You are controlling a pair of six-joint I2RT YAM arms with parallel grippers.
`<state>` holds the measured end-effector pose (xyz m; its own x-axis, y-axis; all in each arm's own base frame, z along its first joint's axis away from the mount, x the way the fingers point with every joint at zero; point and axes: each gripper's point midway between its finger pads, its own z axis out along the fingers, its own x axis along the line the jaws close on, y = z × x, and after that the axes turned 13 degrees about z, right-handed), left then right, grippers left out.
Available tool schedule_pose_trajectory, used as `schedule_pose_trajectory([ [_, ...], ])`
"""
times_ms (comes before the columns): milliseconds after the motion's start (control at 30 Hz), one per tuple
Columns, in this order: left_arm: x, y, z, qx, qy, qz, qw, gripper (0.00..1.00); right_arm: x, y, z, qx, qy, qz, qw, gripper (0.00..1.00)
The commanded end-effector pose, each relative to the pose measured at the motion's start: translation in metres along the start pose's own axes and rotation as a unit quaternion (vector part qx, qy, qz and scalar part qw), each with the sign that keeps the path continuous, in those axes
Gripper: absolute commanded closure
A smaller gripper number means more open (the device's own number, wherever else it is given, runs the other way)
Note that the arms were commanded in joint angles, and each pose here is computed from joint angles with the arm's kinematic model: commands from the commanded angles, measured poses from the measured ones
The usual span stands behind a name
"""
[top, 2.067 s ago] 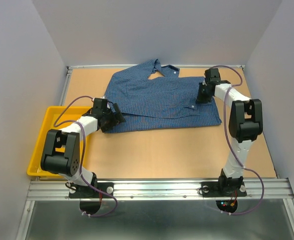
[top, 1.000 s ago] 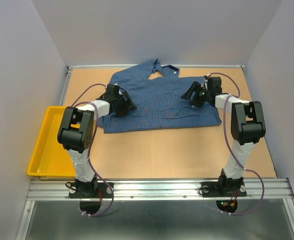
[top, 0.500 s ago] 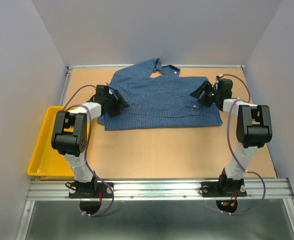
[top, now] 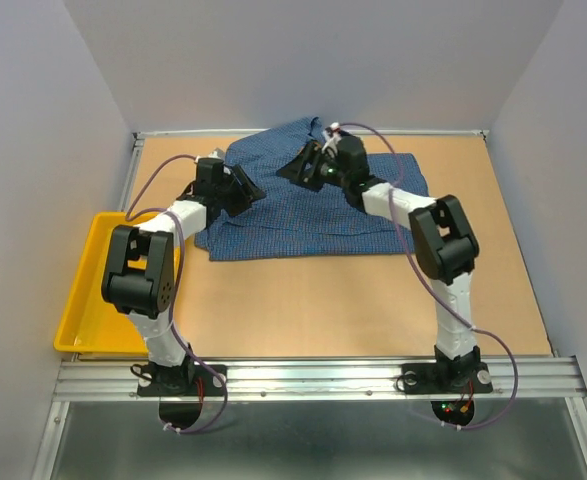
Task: Fold and stack the long sleeve shirts
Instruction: Fold the shirt
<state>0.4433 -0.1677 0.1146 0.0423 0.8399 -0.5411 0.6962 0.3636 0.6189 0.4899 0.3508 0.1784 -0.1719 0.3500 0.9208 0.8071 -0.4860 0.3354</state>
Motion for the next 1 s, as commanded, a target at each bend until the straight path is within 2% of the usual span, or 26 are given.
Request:
schedule_pose_trajectory([
  [0, 0.016, -0.014, 0.019, 0.013, 0.013, -0.015, 1.0, 0.36, 0.002, -0.014, 0.041, 0.02, 0.031, 0.028, 0.999, 0.25],
  [133, 0.039, -0.037, 0.028, 0.037, 0.041, -0.033, 0.998, 0.38, -0.028, -0.028, 0.064, 0.035, 0.019, 0.04, 0.998, 0.25],
  [267, 0.057, -0.059, 0.028, 0.056, 0.067, -0.052, 0.995, 0.41, -0.057, -0.022, 0.07, 0.017, -0.004, 0.026, 1.0, 0.25],
  [367, 0.075, -0.07, 0.021, 0.057, 0.098, -0.08, 0.99, 0.46, -0.084, 0.002, 0.063, -0.009, -0.026, 0.028, 0.999, 0.25],
  [500, 0.086, -0.08, 0.013, 0.057, 0.11, -0.095, 0.988, 0.48, -0.114, 0.04, 0.043, -0.05, -0.052, 0.039, 0.997, 0.25],
  [633, 0.086, -0.082, 0.01, 0.06, 0.106, -0.096, 0.988, 0.48, -0.139, 0.081, 0.023, -0.087, -0.068, 0.047, 0.993, 0.25],
  [733, 0.073, -0.069, 0.004, 0.049, 0.09, -0.088, 0.991, 0.47, -0.134, 0.105, 0.003, -0.101, -0.071, 0.028, 0.992, 0.25],
  [767, 0.068, -0.063, 0.001, 0.041, 0.086, -0.083, 0.992, 0.46, -0.135, 0.104, -0.003, -0.095, -0.085, 0.023, 0.992, 0.25],
  [800, 0.057, -0.048, -0.007, 0.026, 0.079, -0.067, 0.994, 0.45, -0.113, 0.114, -0.016, -0.1, -0.086, -0.022, 0.991, 0.25],
  [867, 0.037, -0.027, -0.024, 0.004, 0.07, -0.041, 0.997, 0.39, -0.105, 0.113, -0.036, -0.102, -0.123, -0.049, 0.986, 0.25],
  [900, 0.034, -0.019, -0.03, -0.009, 0.076, -0.021, 0.997, 0.31, -0.09, 0.116, -0.055, -0.115, -0.139, -0.084, 0.98, 0.25],
  [933, 0.018, -0.011, -0.042, -0.02, 0.068, -0.005, 0.997, 0.25, -0.093, 0.108, -0.07, -0.106, -0.171, -0.088, 0.976, 0.25],
  [967, 0.021, -0.009, -0.042, -0.025, 0.076, 0.001, 0.997, 0.21, -0.094, 0.106, -0.083, -0.107, -0.196, -0.1, 0.97, 0.25],
])
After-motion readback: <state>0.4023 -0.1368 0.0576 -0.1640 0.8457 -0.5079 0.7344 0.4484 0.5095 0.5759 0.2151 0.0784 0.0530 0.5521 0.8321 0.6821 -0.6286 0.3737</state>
